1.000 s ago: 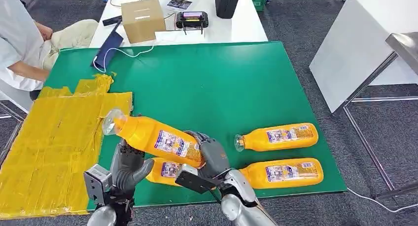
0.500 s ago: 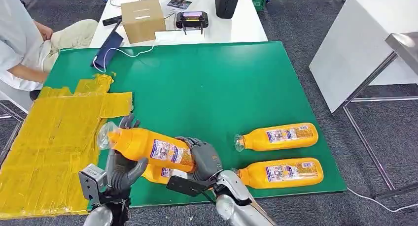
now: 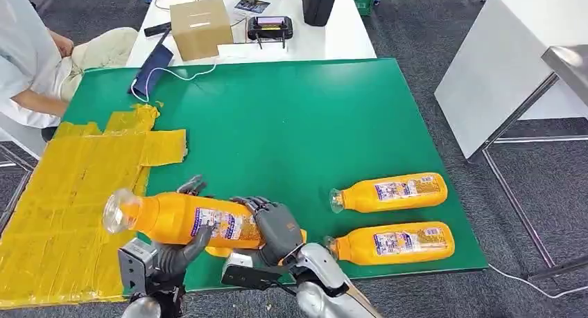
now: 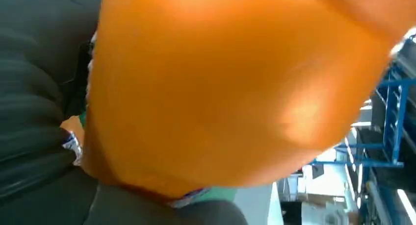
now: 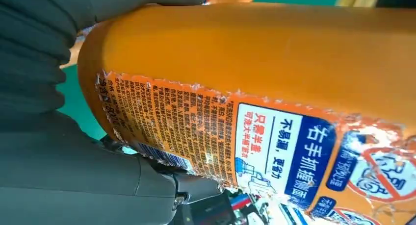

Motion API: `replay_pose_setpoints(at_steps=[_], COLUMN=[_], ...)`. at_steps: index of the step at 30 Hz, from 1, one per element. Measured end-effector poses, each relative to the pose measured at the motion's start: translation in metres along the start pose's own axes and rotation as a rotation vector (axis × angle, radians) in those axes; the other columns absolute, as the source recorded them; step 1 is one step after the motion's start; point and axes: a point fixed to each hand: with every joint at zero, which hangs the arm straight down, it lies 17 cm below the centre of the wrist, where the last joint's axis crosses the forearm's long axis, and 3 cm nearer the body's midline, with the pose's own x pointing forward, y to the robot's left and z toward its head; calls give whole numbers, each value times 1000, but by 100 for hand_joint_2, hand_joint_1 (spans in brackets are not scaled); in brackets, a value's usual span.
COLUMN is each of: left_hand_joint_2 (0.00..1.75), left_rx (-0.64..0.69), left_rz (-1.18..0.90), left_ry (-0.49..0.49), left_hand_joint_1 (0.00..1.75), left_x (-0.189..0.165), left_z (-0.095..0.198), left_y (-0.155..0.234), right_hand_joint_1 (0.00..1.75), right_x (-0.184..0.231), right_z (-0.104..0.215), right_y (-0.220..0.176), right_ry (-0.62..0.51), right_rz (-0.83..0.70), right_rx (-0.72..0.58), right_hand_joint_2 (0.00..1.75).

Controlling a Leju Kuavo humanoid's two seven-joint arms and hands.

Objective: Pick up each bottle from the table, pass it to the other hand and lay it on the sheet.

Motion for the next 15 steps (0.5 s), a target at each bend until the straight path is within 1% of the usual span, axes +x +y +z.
replay_pose_setpoints(at_steps=[11,12,14,15], left_hand_joint_2=[175,175,175,175], left_rx=[34,35,41,42], left_rz=[38,40,45,45], left_ry=[-2,-1,-3,-7], left_hand_joint_1=[175,175,175,175], left_x=[1,1,2,3], left_z=[1,1,1,0], left_y=[2,2,3,4], right_hand_joint_1=[175,159,0,0], right_x=[4,4,4,4], right_z=[3,4,4,4], right_y=[0,0,0,-1], right_ry=[-7,-6,-5,-5], right_rz=[-6,-7,-10,-11], right_rx=[-8,-8,-12,-17], right_hand_joint_2=[175,175,175,175])
